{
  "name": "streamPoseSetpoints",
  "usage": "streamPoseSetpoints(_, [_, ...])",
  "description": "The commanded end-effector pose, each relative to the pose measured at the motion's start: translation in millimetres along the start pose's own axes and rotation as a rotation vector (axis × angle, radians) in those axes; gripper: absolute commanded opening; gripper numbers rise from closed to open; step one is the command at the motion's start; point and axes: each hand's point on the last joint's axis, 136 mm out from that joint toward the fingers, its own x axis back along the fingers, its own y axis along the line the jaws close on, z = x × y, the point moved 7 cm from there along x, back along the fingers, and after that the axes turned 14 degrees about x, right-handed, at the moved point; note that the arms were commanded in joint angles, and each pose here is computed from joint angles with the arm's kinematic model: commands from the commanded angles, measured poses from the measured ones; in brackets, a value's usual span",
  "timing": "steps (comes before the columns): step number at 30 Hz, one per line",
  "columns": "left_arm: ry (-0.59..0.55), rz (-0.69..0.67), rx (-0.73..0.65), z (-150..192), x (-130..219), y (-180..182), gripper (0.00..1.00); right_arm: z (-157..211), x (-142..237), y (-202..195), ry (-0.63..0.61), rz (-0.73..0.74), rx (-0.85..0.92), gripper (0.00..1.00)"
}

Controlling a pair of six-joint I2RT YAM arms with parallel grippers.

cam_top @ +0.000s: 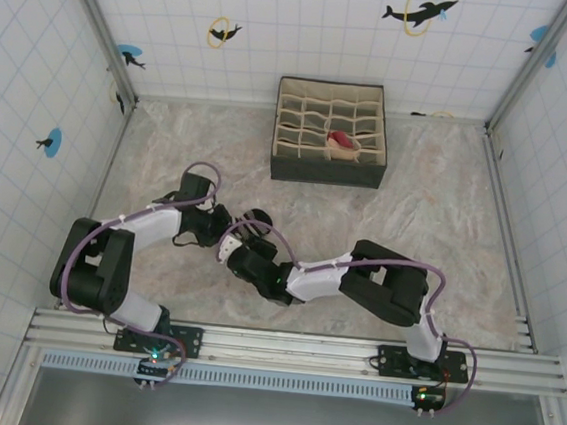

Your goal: Roll the socks

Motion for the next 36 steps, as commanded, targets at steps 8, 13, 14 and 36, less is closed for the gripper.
streamPoseSetpoints(8, [0.056, -0.072, 0.064, 12, -3, 24, 0.0, -9, -14, -7, -0.067, -0.062, -0.112, 0.6])
streamPoseSetpoints(13, [0.066, -0.065, 0.066, 13, -4, 23, 0.0, -9, -18, -5, -0.069, -0.102, -0.126, 0.45])
streamPoseSetpoints(14, [0.066, -0.062, 0.066, 13, -4, 23, 0.0, -8, -19, -5, -0.065, -0.113, -0.128, 0.38])
streamPoseSetpoints(36, [-0.125, 0.022, 0.033, -12, 35, 2, 0.73, 44, -31, -2, 0.065, -0.415, -0.382, 0.0])
